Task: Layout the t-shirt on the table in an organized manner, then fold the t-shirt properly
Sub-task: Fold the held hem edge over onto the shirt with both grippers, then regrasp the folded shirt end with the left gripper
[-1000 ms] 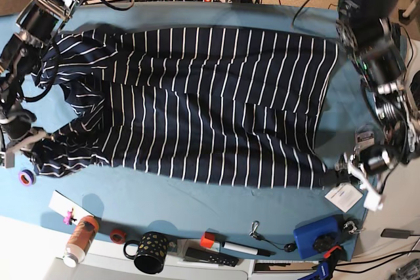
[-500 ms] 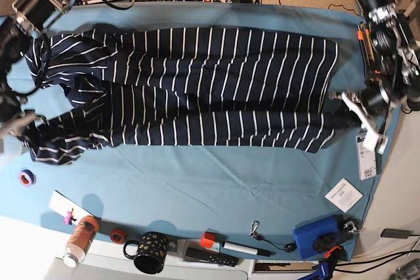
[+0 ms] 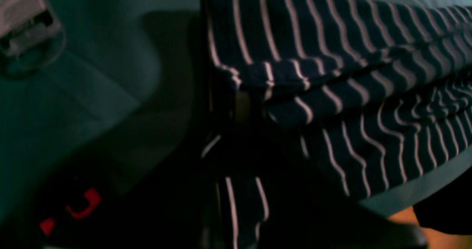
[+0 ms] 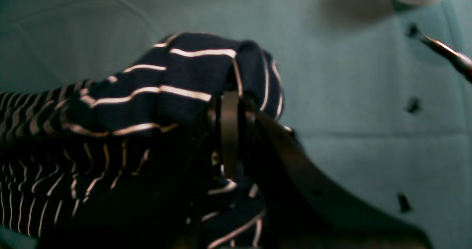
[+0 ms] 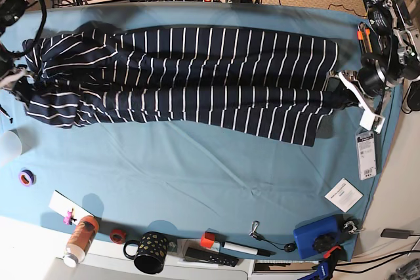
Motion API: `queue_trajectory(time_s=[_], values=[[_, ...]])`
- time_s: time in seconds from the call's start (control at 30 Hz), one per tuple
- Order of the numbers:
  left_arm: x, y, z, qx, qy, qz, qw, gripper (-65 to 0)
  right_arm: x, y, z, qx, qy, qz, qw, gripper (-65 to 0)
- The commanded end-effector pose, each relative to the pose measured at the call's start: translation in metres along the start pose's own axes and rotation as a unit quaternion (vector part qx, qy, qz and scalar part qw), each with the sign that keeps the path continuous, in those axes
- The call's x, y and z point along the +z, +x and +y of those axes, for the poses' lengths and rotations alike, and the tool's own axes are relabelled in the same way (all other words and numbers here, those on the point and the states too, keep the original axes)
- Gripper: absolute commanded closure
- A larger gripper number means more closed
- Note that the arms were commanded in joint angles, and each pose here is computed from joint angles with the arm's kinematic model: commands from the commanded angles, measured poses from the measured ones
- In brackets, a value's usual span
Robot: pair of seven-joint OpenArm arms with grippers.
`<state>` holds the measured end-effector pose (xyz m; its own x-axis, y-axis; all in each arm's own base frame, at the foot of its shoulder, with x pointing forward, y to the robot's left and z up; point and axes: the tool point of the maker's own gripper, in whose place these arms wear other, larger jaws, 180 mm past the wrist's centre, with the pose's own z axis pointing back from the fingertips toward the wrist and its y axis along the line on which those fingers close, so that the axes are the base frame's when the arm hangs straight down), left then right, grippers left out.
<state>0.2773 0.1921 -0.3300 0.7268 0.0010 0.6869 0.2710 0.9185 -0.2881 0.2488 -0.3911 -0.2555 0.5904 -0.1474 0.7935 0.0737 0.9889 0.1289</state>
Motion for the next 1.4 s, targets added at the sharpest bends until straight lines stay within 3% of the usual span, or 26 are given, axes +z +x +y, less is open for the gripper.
queue_trajectory(time_s=[0.0,0.73,0.87,0.9,1.0,1.07,1.13,1.27,1.37], values=[[0.005,0.009,0.001,-0.007,0.001,-0.015,1.000,0.0,0.009,0.019,-0.005,0.015,-0.008,-0.027,0.9995,0.0],[0.009,-0.039,-0.001,0.006,-0.002,0.037,0.999,0.0,0.020,-0.038,-0.042,0.033,-0.102,0.079,0.9911,0.0],[0.010,-0.045,-0.006,-0.022,-0.015,0.044,0.999,0.0,0.021,-0.042,-0.042,0.033,-0.103,0.088,0.9903,0.0],[0.010,-0.045,-0.007,-0.028,-0.017,0.044,0.999,-2.5,0.021,-0.044,-0.042,0.033,-0.103,0.093,0.9898,0.0],[0.010,-0.045,-0.007,-0.027,-0.017,0.044,0.999,-19.7,0.022,-0.048,-0.039,0.029,-0.093,0.102,0.9900,0.0],[0.010,-0.045,-0.006,-0.019,-0.013,0.044,0.999,-26.7,0.021,-0.047,-0.032,0.024,-0.071,0.092,0.9929,-10.2],[0.010,-0.046,-0.003,-0.006,-0.006,0.046,0.999,-27.6,0.022,-0.052,-0.029,0.021,-0.063,0.095,0.9932,-15.9],[0.016,-0.044,0.000,-0.012,0.007,0.053,0.998,-27.6,0.025,-0.056,-0.028,0.020,-0.057,0.098,0.9933,-16.0],[0.030,-0.027,0.004,-0.030,0.029,0.027,0.999,-27.6,0.024,-0.055,-0.027,0.019,-0.055,0.097,0.9936,-16.0]])
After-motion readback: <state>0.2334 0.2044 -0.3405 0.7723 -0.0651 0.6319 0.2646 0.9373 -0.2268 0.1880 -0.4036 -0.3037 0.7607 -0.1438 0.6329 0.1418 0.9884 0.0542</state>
